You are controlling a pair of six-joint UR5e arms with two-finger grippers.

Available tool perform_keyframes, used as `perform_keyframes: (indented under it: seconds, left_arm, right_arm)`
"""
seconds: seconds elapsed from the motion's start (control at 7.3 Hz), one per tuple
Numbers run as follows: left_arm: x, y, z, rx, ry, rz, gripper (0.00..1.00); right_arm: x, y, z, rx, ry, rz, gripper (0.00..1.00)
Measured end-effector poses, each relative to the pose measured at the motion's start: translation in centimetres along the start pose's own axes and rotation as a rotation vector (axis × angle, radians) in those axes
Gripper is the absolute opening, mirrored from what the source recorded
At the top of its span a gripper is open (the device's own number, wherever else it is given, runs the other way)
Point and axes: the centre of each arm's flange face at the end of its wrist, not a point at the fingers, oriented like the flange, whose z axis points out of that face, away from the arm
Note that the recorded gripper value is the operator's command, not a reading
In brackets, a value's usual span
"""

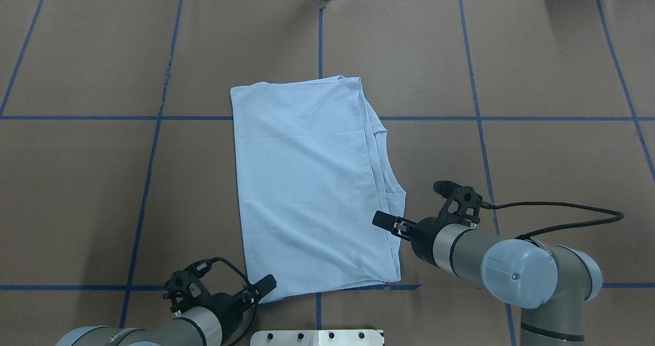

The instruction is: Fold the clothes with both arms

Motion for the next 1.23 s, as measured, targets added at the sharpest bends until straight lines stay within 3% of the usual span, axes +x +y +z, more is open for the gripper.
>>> perform_keyframes:
  seconds: [0.68, 0.82, 1.1, 1.23]
  left_arm:
    - [-0.03, 0.58, 0.38, -0.005, -0.004, 0.002, 0.83]
    - [-0.1, 0.61, 0.46, -0.004, -0.005, 0.003, 0.8]
    - [-0.12, 0.63, 0.49, -0.005, -0.006, 0.003, 0.51]
    - [-0.15, 0.64, 0.51, -0.006, -0.007, 0.004, 0.51]
  right_arm:
    - [0.03, 0.07, 0.01, 0.003, 0.0, 0.0, 1.0]
    - [0.02, 0.08, 0.01, 0.003, 0.0, -0.001, 1.0]
    - [-0.02, 0.11, 0.03, 0.003, -0.001, -0.002, 1.0]
    - [-0.02, 0.11, 0.04, 0.003, -0.001, -0.002, 1.0]
